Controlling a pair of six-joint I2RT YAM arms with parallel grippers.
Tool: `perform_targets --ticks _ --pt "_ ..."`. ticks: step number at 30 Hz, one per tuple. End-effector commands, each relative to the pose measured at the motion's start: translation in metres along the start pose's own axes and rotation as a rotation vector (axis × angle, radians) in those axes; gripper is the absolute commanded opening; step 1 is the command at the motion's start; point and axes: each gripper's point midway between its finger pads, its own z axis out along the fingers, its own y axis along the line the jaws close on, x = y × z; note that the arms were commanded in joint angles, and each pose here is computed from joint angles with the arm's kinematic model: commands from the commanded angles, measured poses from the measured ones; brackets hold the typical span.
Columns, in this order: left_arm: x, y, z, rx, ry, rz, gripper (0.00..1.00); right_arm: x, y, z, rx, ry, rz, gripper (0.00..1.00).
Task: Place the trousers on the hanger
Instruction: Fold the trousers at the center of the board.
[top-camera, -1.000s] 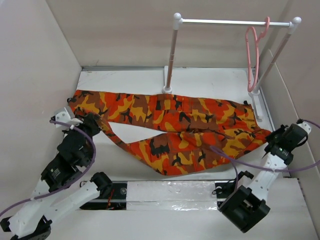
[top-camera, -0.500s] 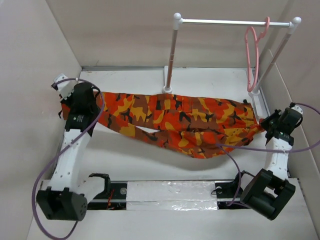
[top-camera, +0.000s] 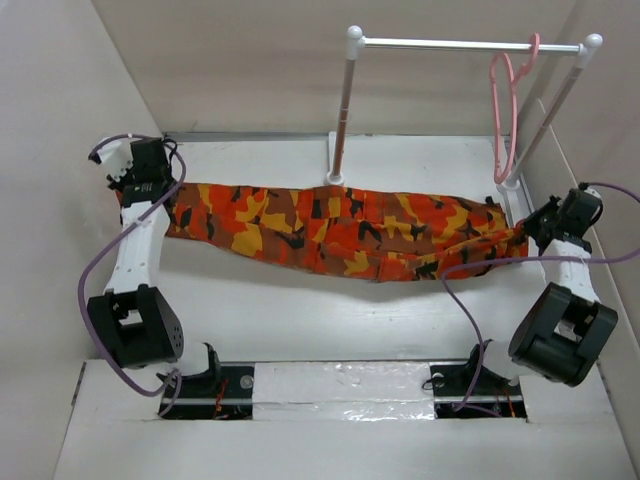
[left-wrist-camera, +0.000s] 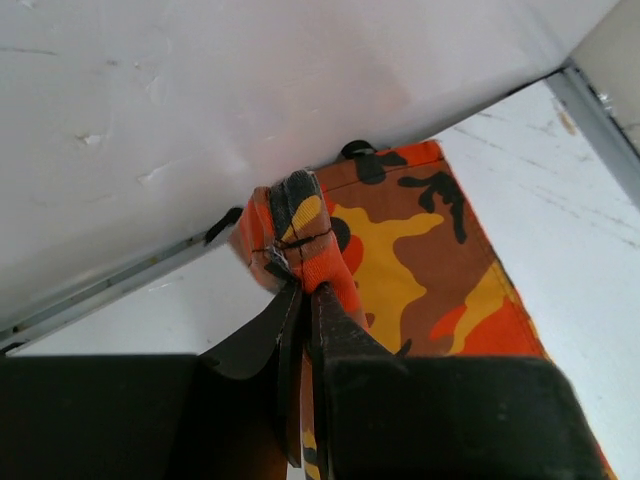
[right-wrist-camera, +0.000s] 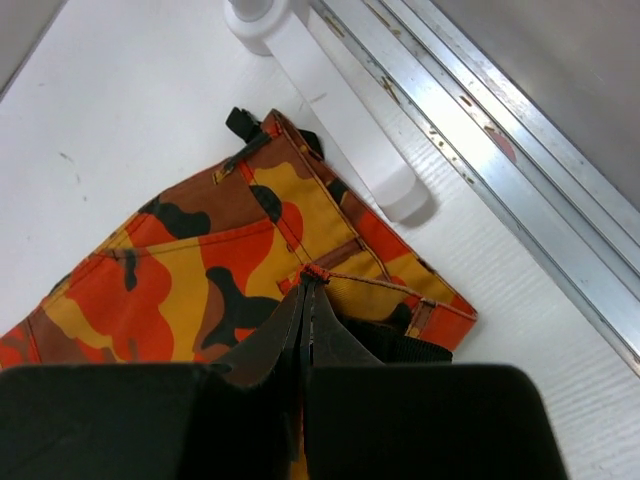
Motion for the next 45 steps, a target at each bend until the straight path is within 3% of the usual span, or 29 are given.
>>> perform_targets --ticks 1,3,8,12,19,29,30,31,33,34,35,37,38,45 --pt "-0.046 0.022 0.008 -0.066 -0.093 -0.12 0.0 -0.058 0.027 0.013 -0.045 -0.173 0.006 0.0" --pt "-0.032 0.02 0.03 -0.064 -0.022 -0.11 0.0 -0.059 0.032 0.028 -0.046 -0.159 0.003 0.0" --pt "-0.016 0.019 0.057 -0.148 0.011 -0.04 0.0 -0.052 0.03 0.067 0.006 -0.046 -0.046 0.0" --pt "-0.01 0.009 0.077 -0.182 0.026 -0.009 0.0 -0.046 0.037 0.082 -0.014 -0.049 -0.036 0.0" --pt "-0.034 -0.02 0.098 -0.142 -0.024 -0.021 0.0 -0.049 0.056 0.107 -0.028 -0.076 -0.05 0.0" --pt "-0.024 -0.07 0.138 -0.084 -0.014 0.033 0.02 -0.05 0.066 0.127 -0.05 -0.093 -0.044 0.04" --pt "-0.013 -0.075 0.143 -0.08 0.003 0.061 0.05 -0.05 0.065 0.126 -0.044 -0.095 -0.046 0.07" --pt "-0.012 -0.077 0.146 -0.079 0.007 0.07 0.09 -0.05 0.065 0.126 -0.043 -0.097 -0.046 0.21" --pt "-0.008 -0.088 0.148 -0.058 0.013 0.072 0.15 -0.051 0.066 0.119 -0.051 -0.104 -0.052 0.35" --pt "-0.009 -0.091 0.15 -0.051 0.01 0.07 0.16 -0.051 0.066 0.116 -0.051 -0.11 -0.052 0.51" --pt "-0.011 -0.092 0.15 -0.049 0.008 0.068 0.16 -0.053 0.066 0.112 -0.052 -0.121 -0.053 0.57" --pt "-0.013 -0.093 0.147 -0.038 0.012 0.059 0.02 -0.054 0.067 0.099 -0.066 -0.15 -0.054 0.61" --pt "-0.014 -0.094 0.145 -0.026 0.016 0.052 0.0 -0.054 0.066 0.094 -0.067 -0.158 -0.055 0.62" --pt "-0.058 -0.076 0.089 0.022 -0.065 -0.018 0.0 -0.02 0.085 0.051 -0.168 -0.164 -0.125 0.79"
